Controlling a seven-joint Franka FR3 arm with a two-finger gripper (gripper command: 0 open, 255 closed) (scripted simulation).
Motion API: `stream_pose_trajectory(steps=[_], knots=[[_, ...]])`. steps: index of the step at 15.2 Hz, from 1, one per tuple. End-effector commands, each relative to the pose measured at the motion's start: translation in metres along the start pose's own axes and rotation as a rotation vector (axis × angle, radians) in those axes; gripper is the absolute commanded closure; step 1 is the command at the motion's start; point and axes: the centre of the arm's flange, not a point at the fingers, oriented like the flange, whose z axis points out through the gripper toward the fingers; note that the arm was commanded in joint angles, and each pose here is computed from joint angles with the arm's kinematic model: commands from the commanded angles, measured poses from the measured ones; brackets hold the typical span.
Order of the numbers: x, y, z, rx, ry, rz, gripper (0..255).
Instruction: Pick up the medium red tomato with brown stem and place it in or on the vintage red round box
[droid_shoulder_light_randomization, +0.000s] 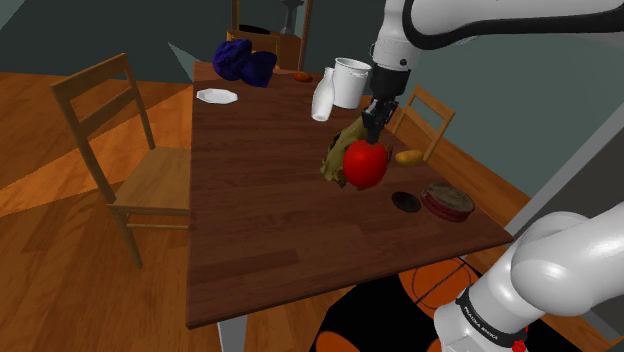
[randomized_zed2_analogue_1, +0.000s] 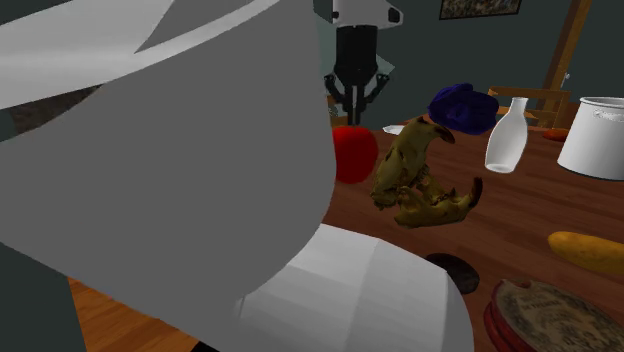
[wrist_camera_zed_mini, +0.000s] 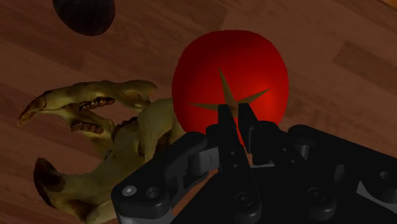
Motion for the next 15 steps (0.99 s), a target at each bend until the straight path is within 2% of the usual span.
stream_pose_trajectory(steps=[1, 15], knots=[[-0.012, 0.021, -0.003, 0.0, 0.0, -0.001, 255], [-0.112, 0.175, -0.022, 0.0, 0.0, -0.001, 255]])
